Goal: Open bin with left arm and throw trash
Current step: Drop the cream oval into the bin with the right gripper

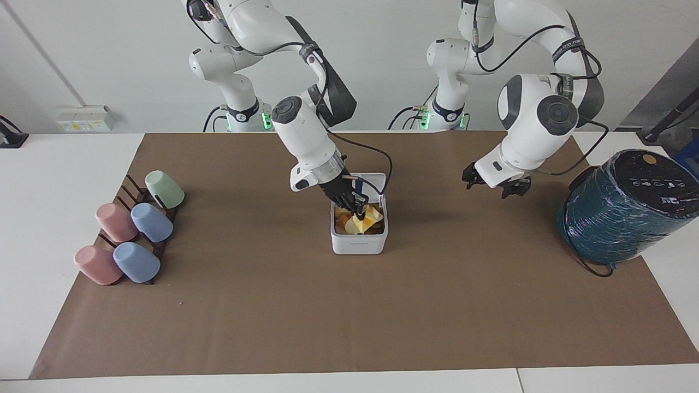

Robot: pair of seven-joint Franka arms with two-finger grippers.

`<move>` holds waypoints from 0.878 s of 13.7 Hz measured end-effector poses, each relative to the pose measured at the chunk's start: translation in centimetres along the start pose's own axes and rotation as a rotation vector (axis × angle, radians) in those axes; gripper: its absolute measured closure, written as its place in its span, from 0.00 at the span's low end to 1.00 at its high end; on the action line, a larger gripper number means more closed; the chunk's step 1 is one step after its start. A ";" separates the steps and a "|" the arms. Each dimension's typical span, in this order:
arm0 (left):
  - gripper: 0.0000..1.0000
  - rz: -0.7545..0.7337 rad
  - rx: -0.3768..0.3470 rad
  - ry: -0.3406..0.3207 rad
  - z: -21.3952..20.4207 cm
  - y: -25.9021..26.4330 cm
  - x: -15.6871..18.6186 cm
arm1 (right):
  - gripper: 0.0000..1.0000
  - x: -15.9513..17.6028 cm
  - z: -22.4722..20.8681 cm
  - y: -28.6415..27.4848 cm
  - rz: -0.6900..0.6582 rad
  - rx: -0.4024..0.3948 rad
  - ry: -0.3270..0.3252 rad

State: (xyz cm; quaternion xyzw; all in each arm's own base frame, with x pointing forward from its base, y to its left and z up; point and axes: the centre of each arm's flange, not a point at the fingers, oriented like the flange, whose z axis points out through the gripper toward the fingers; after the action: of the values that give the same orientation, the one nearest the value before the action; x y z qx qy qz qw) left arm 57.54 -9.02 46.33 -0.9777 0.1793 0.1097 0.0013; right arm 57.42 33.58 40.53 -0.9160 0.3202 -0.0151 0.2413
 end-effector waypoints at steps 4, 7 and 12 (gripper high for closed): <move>0.00 -0.105 -0.003 0.090 -4.7 -4.7 -3.5 | 0.26 0.2 -0.1 0.0 0.003 0.001 0.004; 0.00 -0.164 0.013 0.196 -10.0 -7.0 -6.2 | 0.00 0.2 -0.7 -0.3 0.000 0.011 0.006; 0.00 -0.239 0.019 0.258 -14.3 -7.6 -7.9 | 0.00 2.6 -8.0 -0.4 -0.132 -0.052 0.134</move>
State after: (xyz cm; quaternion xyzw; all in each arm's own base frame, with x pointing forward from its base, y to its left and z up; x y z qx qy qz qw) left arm 56.11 0.25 61.71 -0.9979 0.0616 -0.0194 0.0006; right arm 58.28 28.88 47.47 -0.9380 0.2750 -0.0839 0.1938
